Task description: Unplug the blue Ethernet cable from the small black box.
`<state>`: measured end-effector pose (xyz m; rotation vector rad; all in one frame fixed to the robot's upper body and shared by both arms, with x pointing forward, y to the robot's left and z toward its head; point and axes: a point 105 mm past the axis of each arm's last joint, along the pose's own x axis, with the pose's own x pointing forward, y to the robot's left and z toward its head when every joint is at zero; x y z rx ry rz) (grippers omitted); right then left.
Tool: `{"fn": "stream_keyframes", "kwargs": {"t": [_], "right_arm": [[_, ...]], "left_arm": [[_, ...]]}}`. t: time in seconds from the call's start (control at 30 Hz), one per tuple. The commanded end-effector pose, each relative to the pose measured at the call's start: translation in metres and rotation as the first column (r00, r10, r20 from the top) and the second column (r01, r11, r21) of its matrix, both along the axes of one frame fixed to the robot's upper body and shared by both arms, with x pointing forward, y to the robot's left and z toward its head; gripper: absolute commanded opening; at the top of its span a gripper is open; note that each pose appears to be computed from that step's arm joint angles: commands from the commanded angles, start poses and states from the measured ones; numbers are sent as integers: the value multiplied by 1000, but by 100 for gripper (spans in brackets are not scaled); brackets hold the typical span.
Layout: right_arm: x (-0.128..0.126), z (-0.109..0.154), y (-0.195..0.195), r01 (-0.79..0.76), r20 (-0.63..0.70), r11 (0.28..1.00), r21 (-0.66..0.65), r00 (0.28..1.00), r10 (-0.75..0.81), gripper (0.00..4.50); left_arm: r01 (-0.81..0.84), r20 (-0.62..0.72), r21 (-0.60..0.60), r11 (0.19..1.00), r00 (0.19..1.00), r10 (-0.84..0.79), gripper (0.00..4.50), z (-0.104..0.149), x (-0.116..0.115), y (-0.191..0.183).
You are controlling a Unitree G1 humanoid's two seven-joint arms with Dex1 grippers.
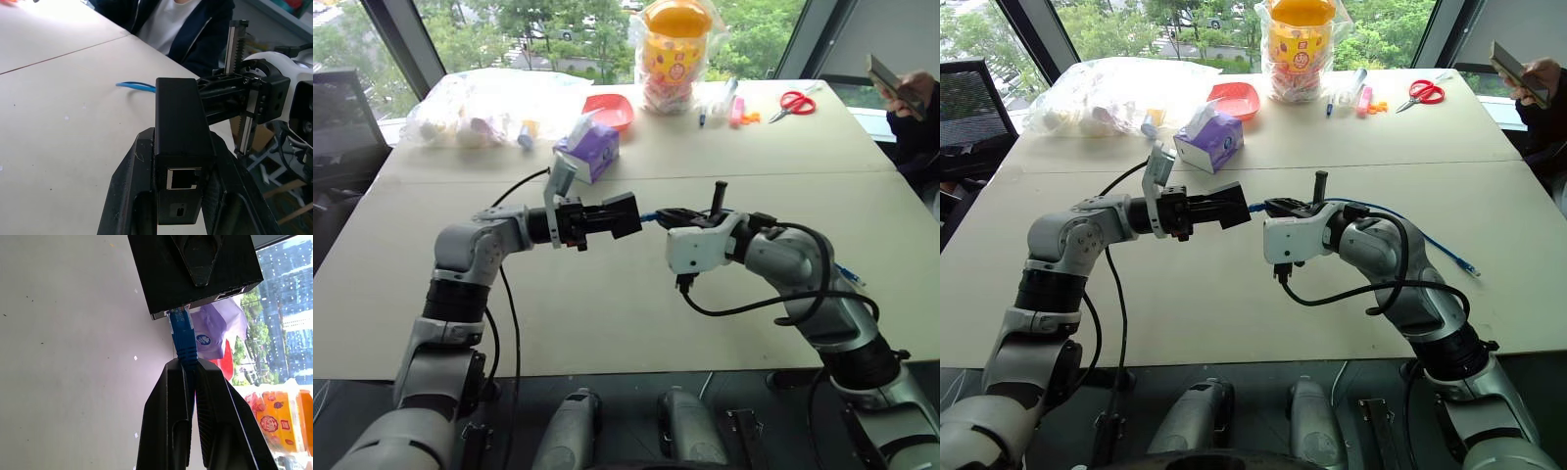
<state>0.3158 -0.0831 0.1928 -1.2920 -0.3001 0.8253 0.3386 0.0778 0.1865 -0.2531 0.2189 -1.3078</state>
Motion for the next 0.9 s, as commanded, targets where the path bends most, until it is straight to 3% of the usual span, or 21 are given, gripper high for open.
{"fn": "stream_keyframes", "kwargs": {"t": [0.03,0.13,0.2,0.27,0.5,0.73,0.87,0.9], "right_arm": [[-12,17,4,-83,-179,990,110,978,102,80],[-18,23,5,-85,-363,979,188,920,150,212],[-24,32,9,-72,-493,951,301,841,220,311],[-24,38,11,-25,-588,924,381,765,263,311],[-20,26,23,150,-813,902,406,510,281,311],[-16,25,34,179,-848,895,408,437,299,311],[-17,25,37,189,-868,900,393,398,296,185],[-17,25,37,193,-873,901,388,389,293,185]], "left_arm": [[44,54,17,999,997,-45,53,17,-5,8],[82,68,62,995,994,-87,53,18,-9,12],[127,80,80,989,988,-133,53,21,-15,15],[168,86,94,981,981,-176,53,24,-20,17],[197,142,132,971,966,-216,53,30,-23,18],[195,156,132,972,964,-214,53,33,-22,17],[195,163,132,972,963,-216,53,33,-22,15],[197,162,133,971,963,-217,53,32,-23,15]]}}
